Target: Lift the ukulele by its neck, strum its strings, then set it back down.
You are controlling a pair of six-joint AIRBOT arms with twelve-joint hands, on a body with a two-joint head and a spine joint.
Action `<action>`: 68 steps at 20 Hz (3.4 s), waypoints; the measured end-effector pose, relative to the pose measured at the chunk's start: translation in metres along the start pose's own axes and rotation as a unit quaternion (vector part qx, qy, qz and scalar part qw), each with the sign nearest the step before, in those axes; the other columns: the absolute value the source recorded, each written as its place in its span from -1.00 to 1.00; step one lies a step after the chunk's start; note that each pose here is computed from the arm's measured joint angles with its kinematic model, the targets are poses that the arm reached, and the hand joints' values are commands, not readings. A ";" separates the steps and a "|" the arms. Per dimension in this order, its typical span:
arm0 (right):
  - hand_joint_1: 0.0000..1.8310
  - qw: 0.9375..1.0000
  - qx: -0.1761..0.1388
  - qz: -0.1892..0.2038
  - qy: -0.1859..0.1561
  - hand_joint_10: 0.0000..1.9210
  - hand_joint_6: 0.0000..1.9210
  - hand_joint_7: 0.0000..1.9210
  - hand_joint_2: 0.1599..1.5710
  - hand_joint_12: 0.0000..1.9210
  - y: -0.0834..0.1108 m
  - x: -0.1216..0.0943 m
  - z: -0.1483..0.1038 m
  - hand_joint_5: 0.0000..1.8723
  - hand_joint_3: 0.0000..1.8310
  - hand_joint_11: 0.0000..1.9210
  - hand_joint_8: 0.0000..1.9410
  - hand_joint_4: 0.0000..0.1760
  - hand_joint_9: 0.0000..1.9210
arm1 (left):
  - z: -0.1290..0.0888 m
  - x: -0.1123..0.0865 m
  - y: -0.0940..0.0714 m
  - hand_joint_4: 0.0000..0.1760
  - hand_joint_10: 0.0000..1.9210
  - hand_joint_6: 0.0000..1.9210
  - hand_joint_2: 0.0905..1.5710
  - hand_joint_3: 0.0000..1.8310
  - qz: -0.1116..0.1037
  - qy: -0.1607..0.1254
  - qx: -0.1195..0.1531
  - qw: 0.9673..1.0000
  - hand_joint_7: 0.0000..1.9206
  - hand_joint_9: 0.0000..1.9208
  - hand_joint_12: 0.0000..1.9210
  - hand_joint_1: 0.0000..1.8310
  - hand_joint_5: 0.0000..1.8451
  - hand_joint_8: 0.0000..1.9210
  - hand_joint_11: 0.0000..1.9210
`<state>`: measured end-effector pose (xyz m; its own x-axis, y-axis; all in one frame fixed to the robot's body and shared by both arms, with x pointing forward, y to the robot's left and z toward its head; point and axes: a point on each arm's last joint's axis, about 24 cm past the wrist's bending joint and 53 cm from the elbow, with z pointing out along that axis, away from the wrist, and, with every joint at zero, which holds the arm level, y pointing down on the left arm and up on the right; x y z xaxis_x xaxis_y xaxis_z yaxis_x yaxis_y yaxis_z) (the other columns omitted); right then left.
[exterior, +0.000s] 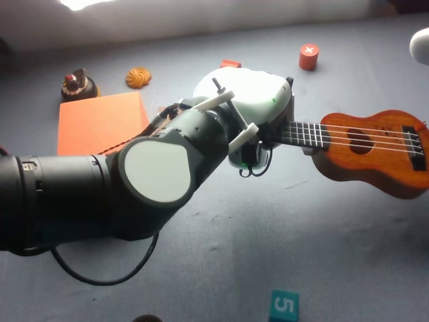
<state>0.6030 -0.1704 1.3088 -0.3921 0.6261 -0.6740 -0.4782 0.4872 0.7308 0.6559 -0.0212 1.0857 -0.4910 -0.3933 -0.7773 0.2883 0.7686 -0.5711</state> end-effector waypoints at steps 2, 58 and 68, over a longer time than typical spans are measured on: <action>-0.66 1.000 -0.001 -0.002 0.000 -0.81 -0.97 -0.60 0.64 0.19 0.001 0.000 0.000 -0.62 -1.00 -1.00 -1.00 -1.00 -0.69 | 0.001 0.008 0.006 0.97 1.00 1.00 0.61 -1.00 0.006 0.005 -0.003 1.000 0.58 0.65 1.00 0.58 0.47 1.00 0.67; -0.64 1.000 -0.014 -0.013 0.003 -0.82 -0.97 -0.58 0.63 0.23 0.007 0.003 0.000 -0.60 -1.00 -1.00 -0.99 -1.00 -0.68 | -0.006 0.060 0.033 -0.86 0.09 -0.35 0.46 -1.00 -0.003 -0.012 -0.043 0.999 -0.49 -0.54 0.38 -0.28 -0.61 -0.53 -0.68; -0.63 1.000 -0.014 -0.014 0.005 -0.81 -0.97 -0.58 0.63 0.23 0.006 0.003 0.000 -0.60 -1.00 -1.00 -0.99 -1.00 -0.68 | -0.008 0.054 0.040 0.25 -0.91 -1.00 0.35 -1.00 0.013 0.006 -0.046 0.999 -0.85 -0.71 0.17 -0.52 -0.87 -1.00 -1.00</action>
<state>0.5989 -0.1653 1.3111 -0.3851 0.6065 -0.6956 -0.5108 0.4877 0.7080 0.6339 -0.0077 1.0234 -0.4940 -0.3677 -0.7879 0.2235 0.8220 -0.5238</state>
